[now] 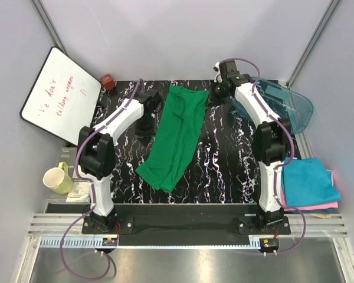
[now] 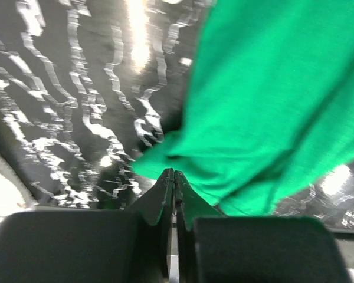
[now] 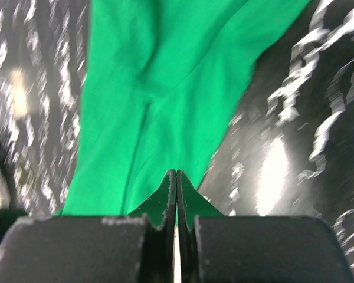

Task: Fold and stack the t-shirts
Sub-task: Rotate the tshirt 90 degrees

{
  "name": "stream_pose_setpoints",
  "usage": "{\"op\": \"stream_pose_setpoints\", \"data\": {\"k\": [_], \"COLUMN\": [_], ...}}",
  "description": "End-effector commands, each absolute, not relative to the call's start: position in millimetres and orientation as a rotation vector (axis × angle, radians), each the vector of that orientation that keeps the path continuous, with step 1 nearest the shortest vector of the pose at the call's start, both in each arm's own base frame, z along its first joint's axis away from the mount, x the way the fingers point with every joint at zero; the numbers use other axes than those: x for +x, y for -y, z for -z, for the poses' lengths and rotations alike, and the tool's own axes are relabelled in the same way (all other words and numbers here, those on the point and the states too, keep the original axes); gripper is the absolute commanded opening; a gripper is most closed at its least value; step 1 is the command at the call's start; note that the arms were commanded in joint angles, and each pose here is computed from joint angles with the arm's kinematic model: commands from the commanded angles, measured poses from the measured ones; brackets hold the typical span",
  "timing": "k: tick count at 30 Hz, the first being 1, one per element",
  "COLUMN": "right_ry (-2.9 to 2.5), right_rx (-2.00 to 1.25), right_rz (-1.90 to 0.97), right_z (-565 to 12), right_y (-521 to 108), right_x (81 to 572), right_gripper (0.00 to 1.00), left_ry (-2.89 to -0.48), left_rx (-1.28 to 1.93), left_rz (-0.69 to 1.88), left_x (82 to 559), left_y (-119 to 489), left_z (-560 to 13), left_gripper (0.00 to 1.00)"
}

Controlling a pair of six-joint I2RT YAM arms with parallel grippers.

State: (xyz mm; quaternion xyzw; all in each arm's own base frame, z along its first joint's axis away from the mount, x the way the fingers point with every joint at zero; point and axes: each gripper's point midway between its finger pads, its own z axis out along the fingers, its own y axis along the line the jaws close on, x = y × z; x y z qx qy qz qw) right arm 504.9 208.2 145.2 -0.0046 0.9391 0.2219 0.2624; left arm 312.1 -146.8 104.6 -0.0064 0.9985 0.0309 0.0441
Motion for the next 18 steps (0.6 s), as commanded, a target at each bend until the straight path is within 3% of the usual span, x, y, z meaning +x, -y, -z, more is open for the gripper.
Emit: {"op": "stream_pose_setpoints", "data": {"k": [1, 4, 7, 9, 11, 12, 18], "right_ry": [-2.647, -2.739, -2.852, -2.897, -2.929, -2.944, -3.012], "right_rx": [-0.151, -0.186, -0.167, -0.147, -0.138, -0.136, -0.175], "right_rz": [-0.736, -0.788, -0.798, -0.787, -0.790, -0.818, -0.813], "right_z": [-141, -122, -97, -82, -74, -71, -62], "right_y": [-245, -264, -274, -276, -278, -281, -286], "right_x": [442, 406, 376, 367, 362, 360, 345], "right_gripper": [0.00, 0.00, 0.00, 0.00, 0.00, 0.00, 0.00], "left_ry": [-3.049, -3.059, -3.108, -3.117, -3.124, -3.125, -3.121], "left_rx": [0.081, 0.059, 0.023, 0.033, 0.036, 0.036, 0.036], "left_rz": [-0.204, -0.183, -0.075, -0.042, -0.041, -0.062, -0.102], "left_x": [313, 316, 315, 314, 312, 312, 308], "left_y": [134, 129, 133, 137, 137, 134, 127], "left_z": [-97, -88, -73, -66, -61, -58, -56], "left_gripper": [0.11, 0.37, 0.45, 0.39, 0.25, 0.03, 0.00]}}
